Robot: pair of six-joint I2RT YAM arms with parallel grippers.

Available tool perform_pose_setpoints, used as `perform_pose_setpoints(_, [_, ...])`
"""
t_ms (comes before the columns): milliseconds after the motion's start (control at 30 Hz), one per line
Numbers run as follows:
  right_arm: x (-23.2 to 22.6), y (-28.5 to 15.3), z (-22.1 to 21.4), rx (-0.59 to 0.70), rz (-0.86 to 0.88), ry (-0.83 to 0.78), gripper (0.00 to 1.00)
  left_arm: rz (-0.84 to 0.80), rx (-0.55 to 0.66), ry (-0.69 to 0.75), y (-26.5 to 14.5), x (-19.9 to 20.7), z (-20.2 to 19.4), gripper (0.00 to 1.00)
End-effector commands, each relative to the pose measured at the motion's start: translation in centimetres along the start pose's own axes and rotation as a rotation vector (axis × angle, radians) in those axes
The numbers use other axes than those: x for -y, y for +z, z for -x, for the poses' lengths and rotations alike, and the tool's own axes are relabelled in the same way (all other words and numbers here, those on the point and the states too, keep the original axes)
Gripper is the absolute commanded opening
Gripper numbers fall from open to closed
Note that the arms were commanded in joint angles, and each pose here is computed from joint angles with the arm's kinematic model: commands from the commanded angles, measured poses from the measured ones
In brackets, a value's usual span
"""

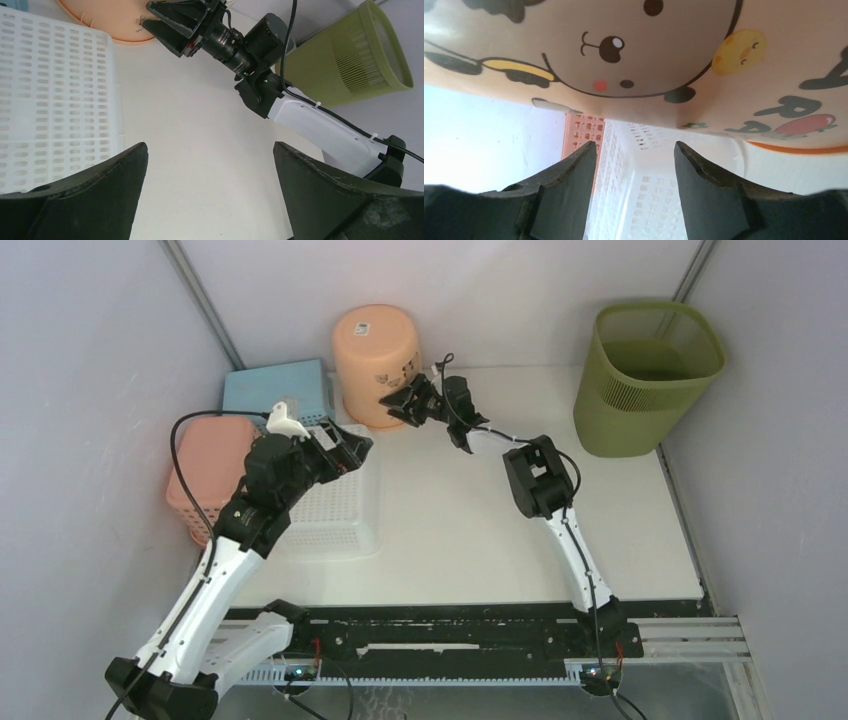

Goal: Turn the large container upside down
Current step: Turn the container upside down at the center of the board.

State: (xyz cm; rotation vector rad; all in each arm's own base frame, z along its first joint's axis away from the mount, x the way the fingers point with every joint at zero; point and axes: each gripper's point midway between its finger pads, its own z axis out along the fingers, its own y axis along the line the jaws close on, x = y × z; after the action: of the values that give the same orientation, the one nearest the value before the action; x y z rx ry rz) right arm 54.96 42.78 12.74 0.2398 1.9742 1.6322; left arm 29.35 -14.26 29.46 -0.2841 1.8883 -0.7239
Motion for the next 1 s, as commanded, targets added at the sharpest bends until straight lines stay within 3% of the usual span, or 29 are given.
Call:
perform_pose_setpoints(0, [-3.8, -2.5, 3.1, 0.035, 0.106, -0.043, 0.67, -0.011, 0.016, 0.025, -0.6, 0.0, -0.3, 1.00])
perform_pose_setpoints(233, [-8.4, -9.5, 4.3, 0.065, 0.149, -0.135, 0.73, -0.026, 0.018, 0.018, -1.6, 0.0, -1.1, 1.00])
perform_pose_setpoints(367, [-9.7, -13.0, 1.8, 0.023, 0.133, -0.193, 0.85, -0.054, 0.014, 0.015, -2.6, 0.1, -1.7, 1.00])
perform_pose_setpoints(467, [-10.9, -15.2, -1.2, -0.019, 0.097, -0.264, 0.99, -0.047, 0.011, 0.031, -3.7, -0.3, -2.2, 1.00])
perform_pose_setpoints(700, [-9.3, -19.8, -9.6, -0.108, -0.109, -0.414, 1.00, -0.072, -0.005, 0.024, -5.2, -1.0, -3.9, 1.00])
perform_pose_setpoints(967, [-9.2, -26.8, -14.6, -0.097, -0.199, -0.492, 1.00, -0.104, -0.018, -0.014, -5.8, -1.2, -5.2, 1.00])
